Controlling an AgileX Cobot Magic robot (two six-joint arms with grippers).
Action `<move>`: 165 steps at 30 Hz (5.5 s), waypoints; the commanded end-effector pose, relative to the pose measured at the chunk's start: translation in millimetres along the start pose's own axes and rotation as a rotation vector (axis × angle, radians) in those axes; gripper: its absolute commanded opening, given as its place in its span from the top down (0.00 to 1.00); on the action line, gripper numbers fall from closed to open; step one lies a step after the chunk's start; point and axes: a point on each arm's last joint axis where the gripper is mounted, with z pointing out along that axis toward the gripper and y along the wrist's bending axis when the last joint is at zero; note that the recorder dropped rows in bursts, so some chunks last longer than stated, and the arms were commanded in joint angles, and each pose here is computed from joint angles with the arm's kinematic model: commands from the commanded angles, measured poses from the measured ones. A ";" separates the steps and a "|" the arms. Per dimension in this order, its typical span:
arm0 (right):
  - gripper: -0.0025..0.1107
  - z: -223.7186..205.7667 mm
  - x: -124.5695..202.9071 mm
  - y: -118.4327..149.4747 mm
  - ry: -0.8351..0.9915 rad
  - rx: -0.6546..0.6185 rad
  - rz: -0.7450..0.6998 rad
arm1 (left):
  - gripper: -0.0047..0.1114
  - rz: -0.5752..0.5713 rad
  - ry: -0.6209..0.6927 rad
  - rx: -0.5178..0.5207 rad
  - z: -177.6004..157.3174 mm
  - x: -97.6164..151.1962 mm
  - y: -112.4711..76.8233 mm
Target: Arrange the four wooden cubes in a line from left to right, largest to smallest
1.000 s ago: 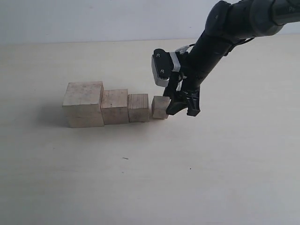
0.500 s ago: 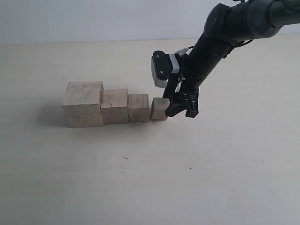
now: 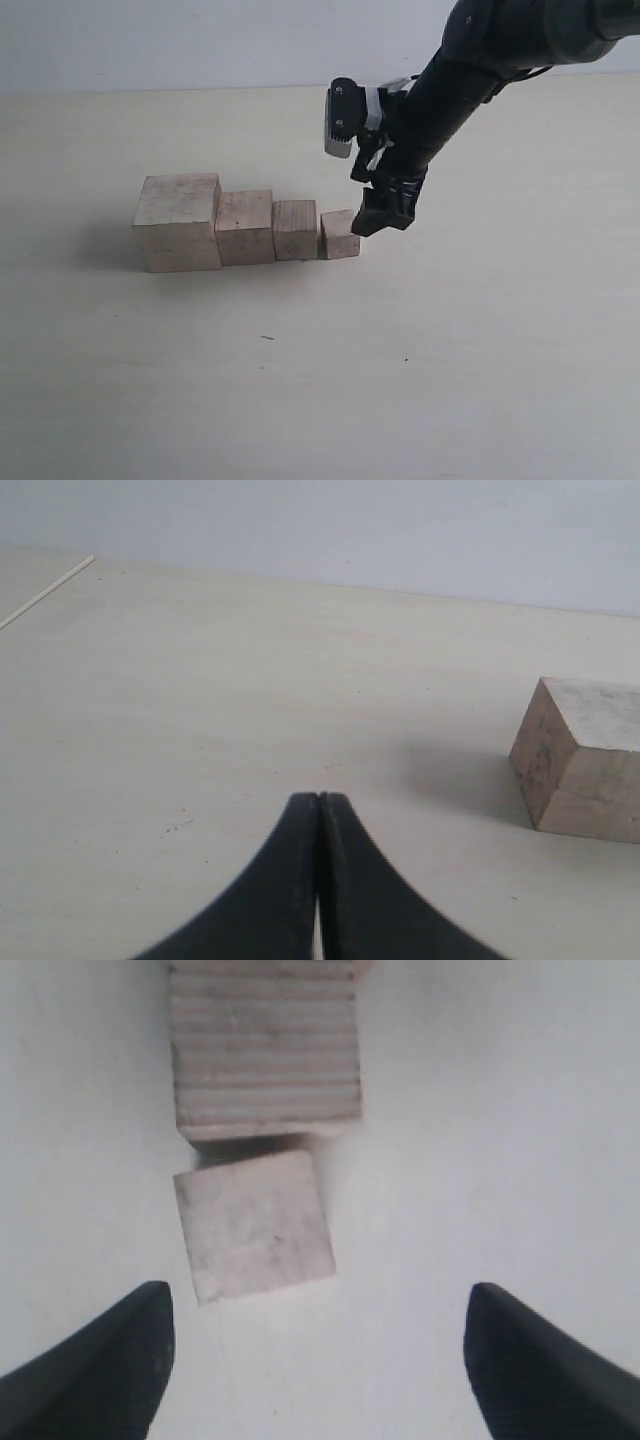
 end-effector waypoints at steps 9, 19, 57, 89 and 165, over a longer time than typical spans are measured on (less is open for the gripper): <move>0.31 -1.1 8.7 -9.7 0.098 0.111 0.125 | 0.96 0.000 -0.016 0.007 -0.3 -1.1 -0.3; 0.31 20.6 15.3 -10.7 0.094 0.087 0.161 | 0.96 0.000 -0.016 0.007 -0.3 -1.1 -0.3; 0.36 19.3 12.3 -10.9 0.064 0.091 0.224 | 0.96 0.000 -0.016 0.007 -0.3 -1.1 -0.3; 0.98 -217.8 6.1 146.3 -0.595 0.407 1.119 | 0.96 0.000 -0.016 0.007 -0.3 -1.1 -0.3; 0.98 -136.3 177.7 308.7 -0.687 1.182 1.133 | 0.96 0.000 -0.016 0.007 -0.3 -1.1 -0.3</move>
